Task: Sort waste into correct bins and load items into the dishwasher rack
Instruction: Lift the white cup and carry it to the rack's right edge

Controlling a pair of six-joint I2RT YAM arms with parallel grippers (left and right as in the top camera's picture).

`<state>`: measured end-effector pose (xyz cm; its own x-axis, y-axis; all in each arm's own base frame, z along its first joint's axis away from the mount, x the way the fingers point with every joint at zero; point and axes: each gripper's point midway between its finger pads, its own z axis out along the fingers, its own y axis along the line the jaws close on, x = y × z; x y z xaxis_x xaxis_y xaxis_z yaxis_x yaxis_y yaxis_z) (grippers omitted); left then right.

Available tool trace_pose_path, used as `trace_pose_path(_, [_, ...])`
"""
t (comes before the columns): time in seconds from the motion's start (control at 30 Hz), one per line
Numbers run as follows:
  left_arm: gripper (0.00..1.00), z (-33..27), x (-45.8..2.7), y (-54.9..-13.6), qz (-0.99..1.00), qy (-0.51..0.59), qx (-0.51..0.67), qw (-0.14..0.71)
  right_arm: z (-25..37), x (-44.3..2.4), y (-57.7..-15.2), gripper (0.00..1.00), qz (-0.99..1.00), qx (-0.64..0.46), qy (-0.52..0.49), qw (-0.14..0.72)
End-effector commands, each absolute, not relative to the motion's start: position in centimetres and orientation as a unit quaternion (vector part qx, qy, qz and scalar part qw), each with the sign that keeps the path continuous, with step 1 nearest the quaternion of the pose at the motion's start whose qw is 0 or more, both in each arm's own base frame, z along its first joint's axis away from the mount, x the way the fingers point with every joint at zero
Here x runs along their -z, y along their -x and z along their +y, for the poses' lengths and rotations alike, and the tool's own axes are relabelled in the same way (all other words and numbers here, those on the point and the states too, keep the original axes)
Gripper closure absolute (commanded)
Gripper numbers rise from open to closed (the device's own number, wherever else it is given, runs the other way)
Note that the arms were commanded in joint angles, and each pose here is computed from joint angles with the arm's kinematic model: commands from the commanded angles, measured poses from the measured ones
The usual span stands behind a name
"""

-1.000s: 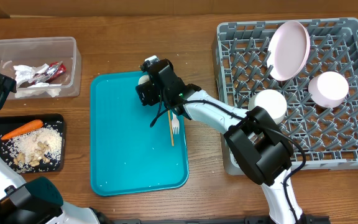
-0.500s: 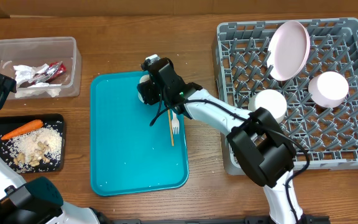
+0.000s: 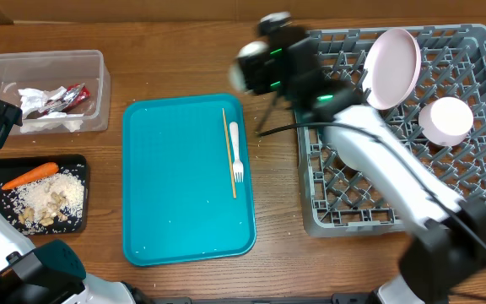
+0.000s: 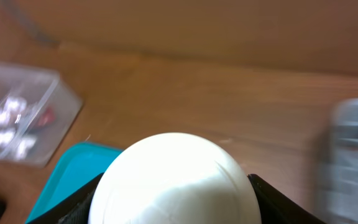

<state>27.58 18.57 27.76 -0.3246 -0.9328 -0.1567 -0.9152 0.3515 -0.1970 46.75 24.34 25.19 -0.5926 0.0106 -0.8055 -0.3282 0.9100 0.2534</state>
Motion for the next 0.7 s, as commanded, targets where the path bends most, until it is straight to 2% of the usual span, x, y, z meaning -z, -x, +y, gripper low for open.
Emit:
trace_pose_path(0.0, [0.0,18.7,-27.5,-27.5,0.81,0.574,0.033,0.117,16.9,-30.8,-47.2,0.43,0.855,-0.168,0.025,0.491])
trace_pose_path(0.17, [0.0,18.7,-27.5,-27.5,0.81,0.574,0.033,0.117,3.5,-33.4,-46.8,0.42,0.849,-0.1,-0.088,0.511])
trace_pose_path(0.3, [0.0,18.7,-27.5,-27.5,0.81,0.574,0.033,0.117,-8.6,-32.3,-45.1,0.42,0.846,-0.031,-0.203,0.493])
trace_pose_path(0.67, [0.0,18.7,-27.5,-27.5,0.81,0.574,0.033,0.117,-21.3,-28.6,-42.4,0.41,0.82,0.073,-0.342,0.453])
